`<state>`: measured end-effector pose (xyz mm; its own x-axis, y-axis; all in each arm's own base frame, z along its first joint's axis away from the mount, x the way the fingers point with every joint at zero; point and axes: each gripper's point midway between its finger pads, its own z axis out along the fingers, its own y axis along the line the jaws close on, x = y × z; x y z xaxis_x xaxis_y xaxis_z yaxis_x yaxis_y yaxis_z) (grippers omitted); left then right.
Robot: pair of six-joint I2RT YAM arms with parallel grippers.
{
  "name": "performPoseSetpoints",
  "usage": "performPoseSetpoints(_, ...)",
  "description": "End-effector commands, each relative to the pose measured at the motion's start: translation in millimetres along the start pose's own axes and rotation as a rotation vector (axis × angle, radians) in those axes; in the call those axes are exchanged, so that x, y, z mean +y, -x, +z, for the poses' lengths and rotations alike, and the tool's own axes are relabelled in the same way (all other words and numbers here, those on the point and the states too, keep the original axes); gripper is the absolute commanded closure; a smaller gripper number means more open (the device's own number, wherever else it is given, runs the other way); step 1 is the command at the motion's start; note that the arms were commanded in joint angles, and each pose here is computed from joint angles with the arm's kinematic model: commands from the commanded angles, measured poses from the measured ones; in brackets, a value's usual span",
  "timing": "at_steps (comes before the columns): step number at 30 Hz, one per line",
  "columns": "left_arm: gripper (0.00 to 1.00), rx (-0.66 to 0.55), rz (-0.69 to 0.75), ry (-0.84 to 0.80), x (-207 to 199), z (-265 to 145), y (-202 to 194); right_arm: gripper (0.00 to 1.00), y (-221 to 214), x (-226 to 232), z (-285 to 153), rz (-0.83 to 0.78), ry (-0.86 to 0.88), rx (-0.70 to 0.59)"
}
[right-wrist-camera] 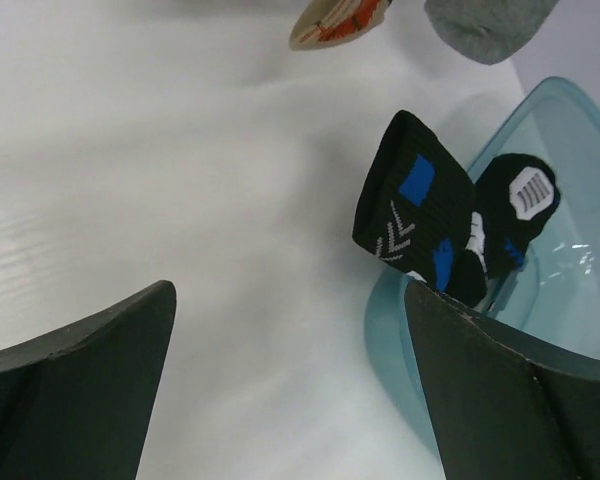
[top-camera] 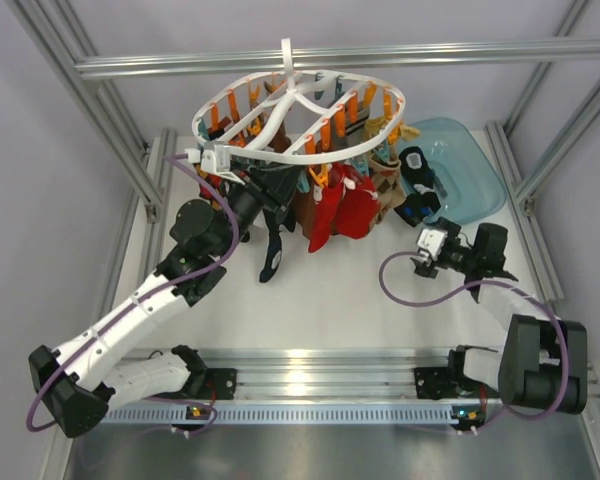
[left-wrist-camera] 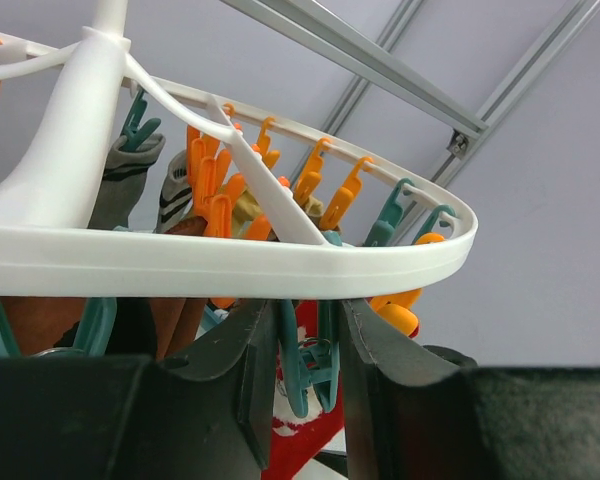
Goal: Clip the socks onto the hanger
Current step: Pick up the sock from the bin.
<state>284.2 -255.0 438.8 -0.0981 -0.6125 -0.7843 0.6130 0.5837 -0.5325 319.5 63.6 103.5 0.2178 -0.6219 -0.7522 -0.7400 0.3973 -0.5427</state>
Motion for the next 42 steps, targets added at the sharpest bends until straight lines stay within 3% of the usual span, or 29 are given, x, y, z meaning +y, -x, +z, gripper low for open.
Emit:
performPoseSetpoints(1,1.0,0.008,-0.009,0.068,14,6,1,0.06,24,-38,9,-0.309,-0.13,-0.123)
performPoseSetpoints(9,1.0,0.029,-0.015,0.079,18,8,-5,0.18,16,-75,25,-0.474,-0.279,-0.112)
performPoseSetpoints(20,1.0,0.034,-0.009,0.091,23,8,-6,0.32,7,-81,49,-0.454,-0.258,-0.107)
performPoseSetpoints(23,1.0,0.04,-0.015,0.093,24,9,-9,0.43,9,-85,53,-0.421,-0.263,-0.108)
performPoseSetpoints(25,1.0,0.042,-0.016,0.089,23,9,-9,0.57,12,-94,54,-0.403,-0.277,-0.107)
performPoseSetpoints(26,1.0,0.043,-0.016,0.09,23,9,-9,0.57,9,-91,56,-0.383,-0.264,-0.101)
performPoseSetpoints(30,1.0,0.046,-0.016,0.089,23,10,-9,0.83,11,-101,56,-0.336,-0.283,-0.093)
performPoseSetpoints(34,1.0,0.047,-0.015,0.09,23,10,-9,1.0,16,-103,50,-0.307,-0.298,-0.092)
performPoseSetpoints(42,1.0,0.057,-0.004,0.08,22,12,-11,1.0,55,-151,17,-0.13,-0.397,-0.136)
